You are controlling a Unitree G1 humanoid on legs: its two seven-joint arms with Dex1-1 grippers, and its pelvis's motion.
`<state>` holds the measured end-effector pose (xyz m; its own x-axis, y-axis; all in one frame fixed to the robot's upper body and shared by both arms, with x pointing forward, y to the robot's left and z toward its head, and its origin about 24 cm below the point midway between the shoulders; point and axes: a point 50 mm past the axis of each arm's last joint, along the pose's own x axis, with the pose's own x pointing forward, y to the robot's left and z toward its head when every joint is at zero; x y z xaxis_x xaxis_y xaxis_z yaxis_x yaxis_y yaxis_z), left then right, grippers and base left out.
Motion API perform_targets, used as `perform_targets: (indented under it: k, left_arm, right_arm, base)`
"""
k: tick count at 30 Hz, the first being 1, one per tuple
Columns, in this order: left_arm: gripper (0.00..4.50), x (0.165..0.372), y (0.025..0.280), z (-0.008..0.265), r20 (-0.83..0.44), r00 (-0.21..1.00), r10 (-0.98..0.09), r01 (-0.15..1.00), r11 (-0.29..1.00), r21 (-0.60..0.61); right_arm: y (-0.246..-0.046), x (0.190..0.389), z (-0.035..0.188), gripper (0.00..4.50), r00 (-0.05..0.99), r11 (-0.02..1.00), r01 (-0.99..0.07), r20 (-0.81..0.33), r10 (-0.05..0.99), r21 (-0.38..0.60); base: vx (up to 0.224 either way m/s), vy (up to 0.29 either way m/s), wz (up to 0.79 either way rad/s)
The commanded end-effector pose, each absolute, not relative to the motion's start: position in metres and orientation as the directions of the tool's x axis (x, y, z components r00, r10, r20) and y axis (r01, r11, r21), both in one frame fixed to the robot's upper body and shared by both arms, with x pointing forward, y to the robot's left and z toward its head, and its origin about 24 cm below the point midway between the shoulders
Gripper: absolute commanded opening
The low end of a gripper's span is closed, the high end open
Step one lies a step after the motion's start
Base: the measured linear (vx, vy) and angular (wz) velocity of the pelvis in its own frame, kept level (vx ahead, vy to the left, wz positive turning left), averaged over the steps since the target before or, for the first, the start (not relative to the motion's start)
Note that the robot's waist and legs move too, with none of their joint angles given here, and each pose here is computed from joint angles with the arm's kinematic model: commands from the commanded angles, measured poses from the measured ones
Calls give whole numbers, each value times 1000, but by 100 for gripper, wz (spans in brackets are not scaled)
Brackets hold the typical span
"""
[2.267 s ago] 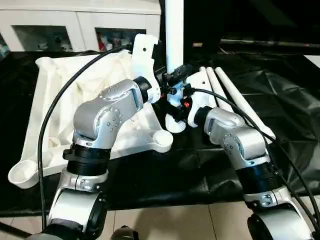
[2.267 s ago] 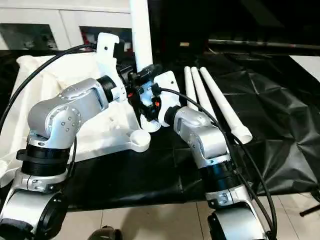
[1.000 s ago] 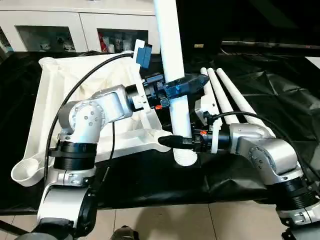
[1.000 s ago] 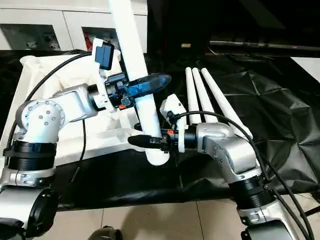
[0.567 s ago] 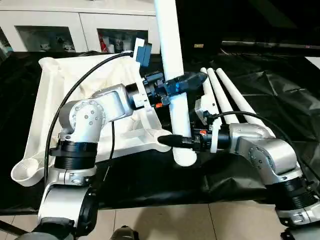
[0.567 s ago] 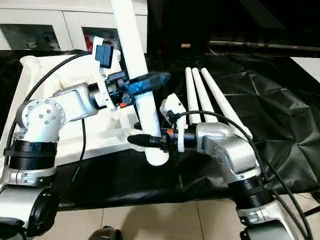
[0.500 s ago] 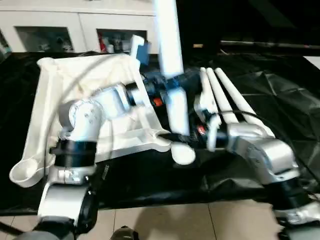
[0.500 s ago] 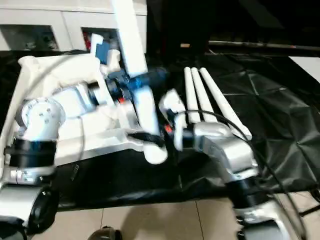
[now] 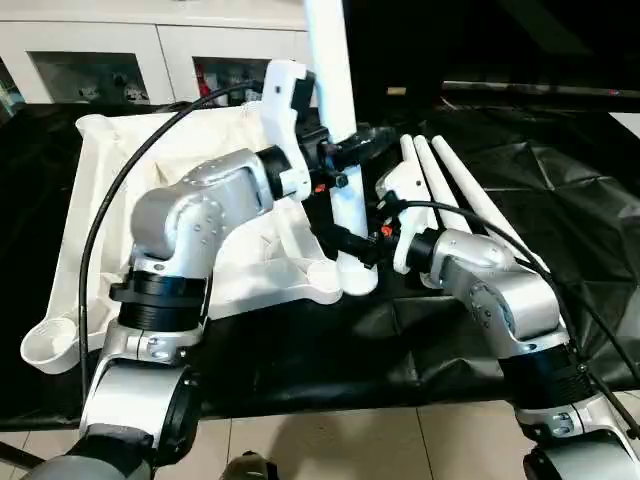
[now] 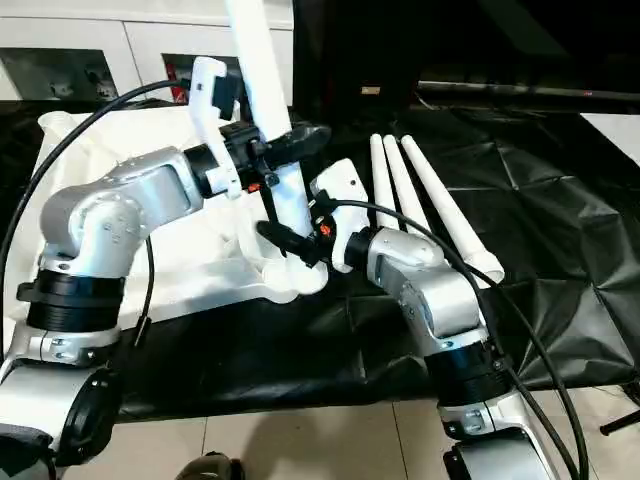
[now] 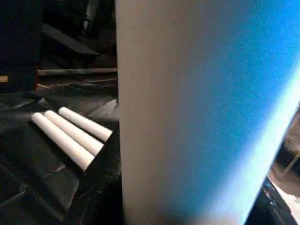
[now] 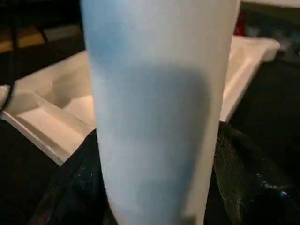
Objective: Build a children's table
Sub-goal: Pick table leg
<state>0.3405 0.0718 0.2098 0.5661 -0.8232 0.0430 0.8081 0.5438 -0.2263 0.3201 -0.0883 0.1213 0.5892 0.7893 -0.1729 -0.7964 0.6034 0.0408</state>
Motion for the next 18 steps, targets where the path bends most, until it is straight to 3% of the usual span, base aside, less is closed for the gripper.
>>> perform_targets:
  k: [1,3,4,7,9,15,18]
  left_arm:
    - [175,339,71,221,67,568,-820,816,551,-174]
    - [175,340,71,221,62,571,-819,816,557,-154]
    - [175,339,71,221,60,570,-819,817,558,-146]
    - [175,339,68,220,62,563,-824,822,550,-147]
    - [175,339,68,220,60,562,-825,822,550,-145]
    - [174,339,67,218,55,555,-830,827,543,-147]
    - [244,335,66,217,62,509,-858,849,489,-202]
  right_arm:
    - [-94,325,121,303,623,641,-767,-208,754,23]
    - [-94,325,122,303,621,639,-769,-204,757,31]
    - [-94,324,123,275,617,636,-771,-201,761,39]
    - [-93,322,123,268,588,610,-789,-199,784,73]
    - [-92,321,122,233,582,605,-793,-201,788,75]
    - [-92,320,123,199,574,597,-797,-195,796,91]
    - [-93,320,124,195,567,589,-803,-186,802,94]
  base:
    - [0,0,0]
    - [0,0,0]
    - [0,0,0]
    - [0,0,0]
    - [0,0,0]
    - [0,0,0]
    - [0,0,0]
